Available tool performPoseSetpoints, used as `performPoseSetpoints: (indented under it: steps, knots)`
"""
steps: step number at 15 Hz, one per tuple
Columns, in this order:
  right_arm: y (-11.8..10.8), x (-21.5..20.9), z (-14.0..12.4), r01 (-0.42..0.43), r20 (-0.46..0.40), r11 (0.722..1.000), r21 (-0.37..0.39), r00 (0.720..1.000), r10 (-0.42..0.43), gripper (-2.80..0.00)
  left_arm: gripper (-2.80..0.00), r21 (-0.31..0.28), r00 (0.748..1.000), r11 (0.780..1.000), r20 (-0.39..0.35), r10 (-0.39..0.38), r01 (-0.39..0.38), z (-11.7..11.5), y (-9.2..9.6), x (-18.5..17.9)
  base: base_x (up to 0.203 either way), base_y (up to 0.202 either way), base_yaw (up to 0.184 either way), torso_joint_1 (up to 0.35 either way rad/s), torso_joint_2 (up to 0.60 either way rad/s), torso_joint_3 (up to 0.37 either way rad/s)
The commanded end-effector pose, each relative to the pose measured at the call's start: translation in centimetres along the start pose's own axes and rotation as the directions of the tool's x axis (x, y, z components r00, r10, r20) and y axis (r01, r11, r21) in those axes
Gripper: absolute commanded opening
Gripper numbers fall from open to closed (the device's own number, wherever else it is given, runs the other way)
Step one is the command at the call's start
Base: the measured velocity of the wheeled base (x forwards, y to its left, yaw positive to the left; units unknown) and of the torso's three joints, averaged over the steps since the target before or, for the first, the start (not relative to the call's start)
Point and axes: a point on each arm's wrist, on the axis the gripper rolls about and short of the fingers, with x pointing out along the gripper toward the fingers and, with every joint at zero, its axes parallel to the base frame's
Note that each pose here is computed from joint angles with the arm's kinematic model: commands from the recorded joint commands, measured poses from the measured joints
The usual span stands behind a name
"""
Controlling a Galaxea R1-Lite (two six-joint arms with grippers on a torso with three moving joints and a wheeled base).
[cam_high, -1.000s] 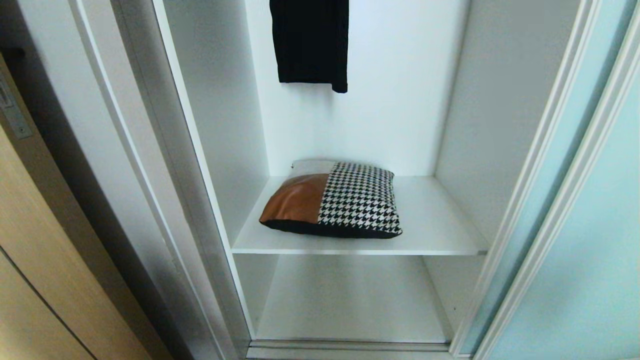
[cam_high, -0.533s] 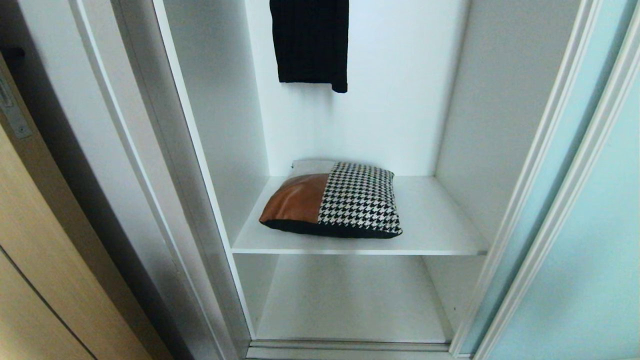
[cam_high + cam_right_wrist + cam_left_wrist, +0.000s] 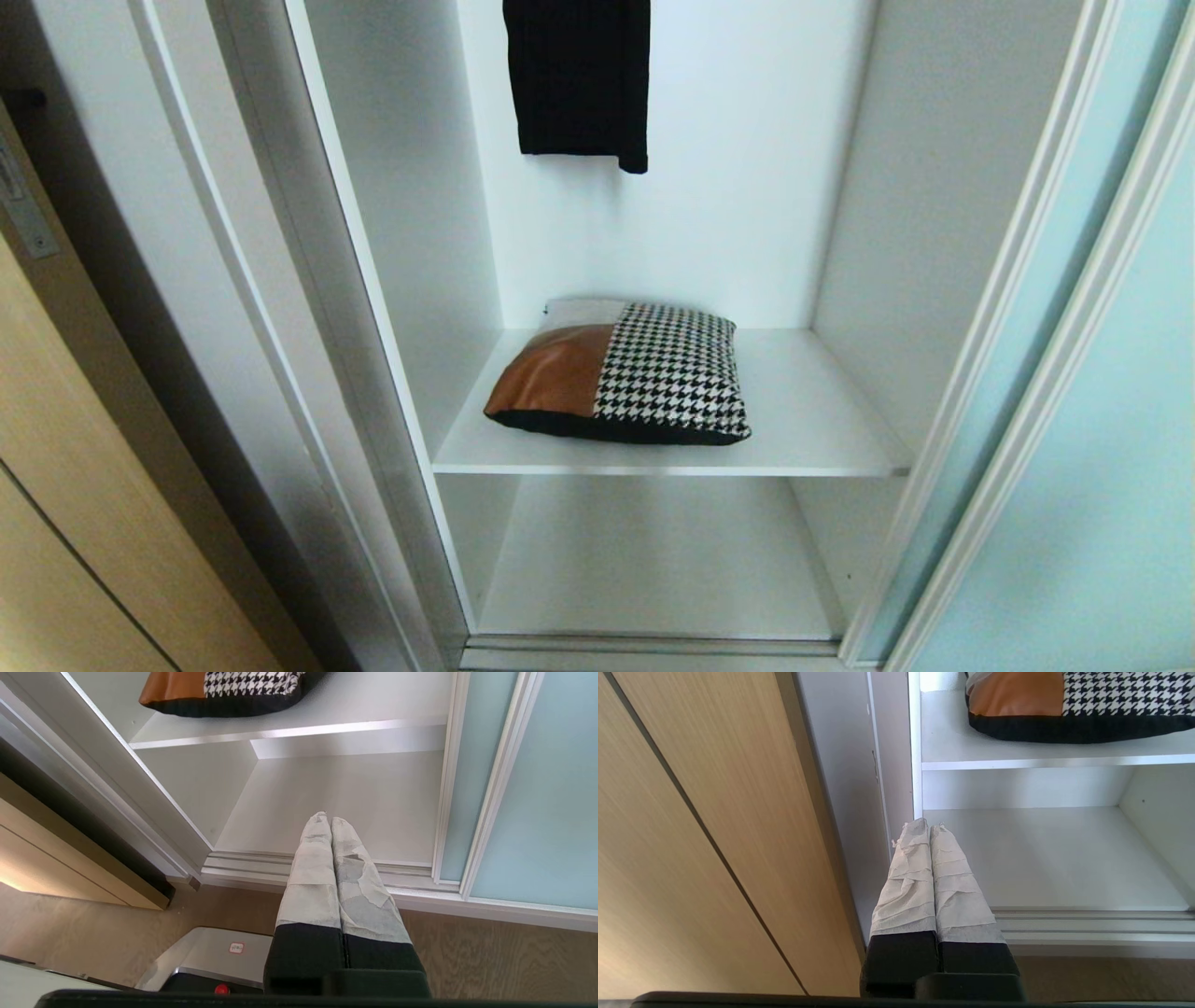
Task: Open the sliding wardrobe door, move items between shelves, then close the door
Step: Close the door
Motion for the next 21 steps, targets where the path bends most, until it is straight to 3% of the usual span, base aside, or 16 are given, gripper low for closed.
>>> performPoseSetpoints:
  steps: [1, 13, 21]
  knots:
    - [-0.04, 0.08, -0.16, 0.002, -0.009, 1.000, -0.005, 1.000, -0.002, -2.80, -2.80, 0.001, 1.000, 1.000, -0.006, -0.001, 0.001, -0.03, 0.00, 0.03, 0.000, 0.000, 0.000, 0.000, 0.00, 0.000]
    - [-0.12, 0.07, -0.38, 0.001, -0.011, 1.000, 0.000, 1.000, -0.001, -2.80, -2.80, 0.008, 1.000, 1.000, -0.004, 0.000, 0.001, -0.04, 0.00, 0.04, 0.000, 0.000, 0.000, 0.000, 0.00, 0.000]
    - [-0.16, 0.02, -0.42, 0.002, -0.007, 1.000, 0.004, 1.000, -0.002, -2.80, -2.80, 0.001, 1.000, 1.000, -0.004, 0.000, 0.000, -0.04, 0.00, 0.04, -0.169, 0.000, 0.000, 0.002, 0.00, 0.003]
